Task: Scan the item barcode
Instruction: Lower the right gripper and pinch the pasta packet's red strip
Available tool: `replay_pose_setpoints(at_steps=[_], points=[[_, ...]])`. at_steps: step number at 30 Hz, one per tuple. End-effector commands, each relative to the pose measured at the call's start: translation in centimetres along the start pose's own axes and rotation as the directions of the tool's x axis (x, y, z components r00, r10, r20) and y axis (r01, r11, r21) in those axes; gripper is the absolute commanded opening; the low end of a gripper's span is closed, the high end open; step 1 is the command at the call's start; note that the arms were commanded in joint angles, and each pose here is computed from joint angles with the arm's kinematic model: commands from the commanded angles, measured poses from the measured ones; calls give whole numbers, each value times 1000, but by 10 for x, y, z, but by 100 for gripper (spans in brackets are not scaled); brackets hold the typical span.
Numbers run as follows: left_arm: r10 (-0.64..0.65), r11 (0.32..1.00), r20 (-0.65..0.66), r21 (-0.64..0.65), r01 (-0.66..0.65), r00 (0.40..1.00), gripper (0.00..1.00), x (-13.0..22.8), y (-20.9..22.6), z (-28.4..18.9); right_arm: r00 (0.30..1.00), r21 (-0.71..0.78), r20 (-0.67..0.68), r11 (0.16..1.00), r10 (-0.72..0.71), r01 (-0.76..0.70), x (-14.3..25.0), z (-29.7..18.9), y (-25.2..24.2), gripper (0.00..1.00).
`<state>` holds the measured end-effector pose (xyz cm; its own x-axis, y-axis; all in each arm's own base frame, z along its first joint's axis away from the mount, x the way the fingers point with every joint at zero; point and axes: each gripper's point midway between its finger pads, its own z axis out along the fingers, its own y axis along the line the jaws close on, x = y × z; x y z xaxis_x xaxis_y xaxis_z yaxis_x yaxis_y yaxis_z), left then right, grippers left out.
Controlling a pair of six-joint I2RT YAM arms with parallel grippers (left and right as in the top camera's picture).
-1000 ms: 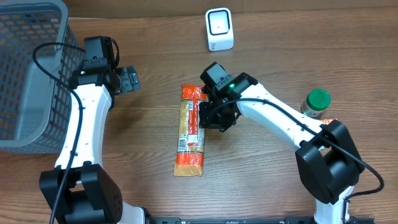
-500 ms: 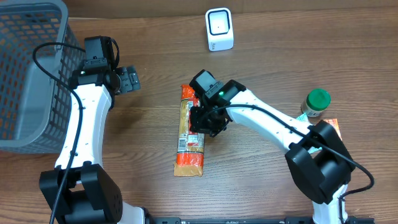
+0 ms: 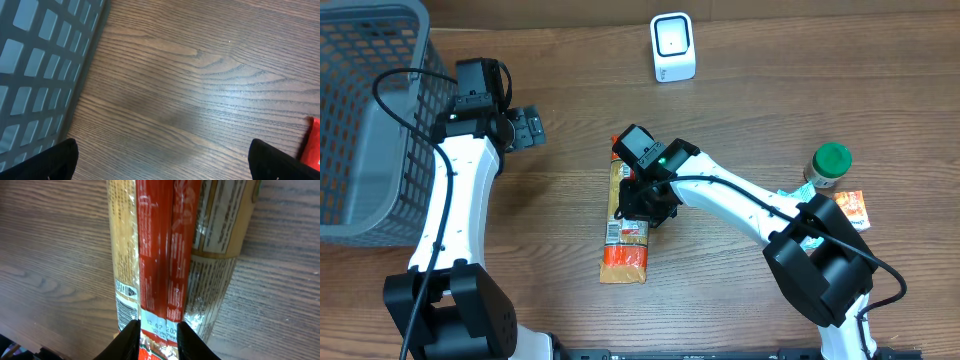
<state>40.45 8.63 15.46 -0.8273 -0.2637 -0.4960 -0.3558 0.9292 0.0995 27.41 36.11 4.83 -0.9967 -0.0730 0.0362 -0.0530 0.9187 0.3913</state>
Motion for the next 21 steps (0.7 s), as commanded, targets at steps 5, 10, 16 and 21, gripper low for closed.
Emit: replay_pose_setpoints(at_steps=[5,10,16,21], points=[[-4,1000,16,-3,4,1000,100,-6,0,-3,1000,21,13,1000,7,-8,-1,4,-2,28],[-4,1000,16,-3,4,1000,100,-6,0,-3,999,46,37,999,7,-9,-1,6,-2,28],[-4,1000,16,-3,4,1000,100,-6,0,-3,995,96,95,995,27,-36,-2,8,-3,28],[-4,1000,16,-3,4,1000,100,-6,0,-3,990,124,136,991,34,-51,-6,8,-5,28]])
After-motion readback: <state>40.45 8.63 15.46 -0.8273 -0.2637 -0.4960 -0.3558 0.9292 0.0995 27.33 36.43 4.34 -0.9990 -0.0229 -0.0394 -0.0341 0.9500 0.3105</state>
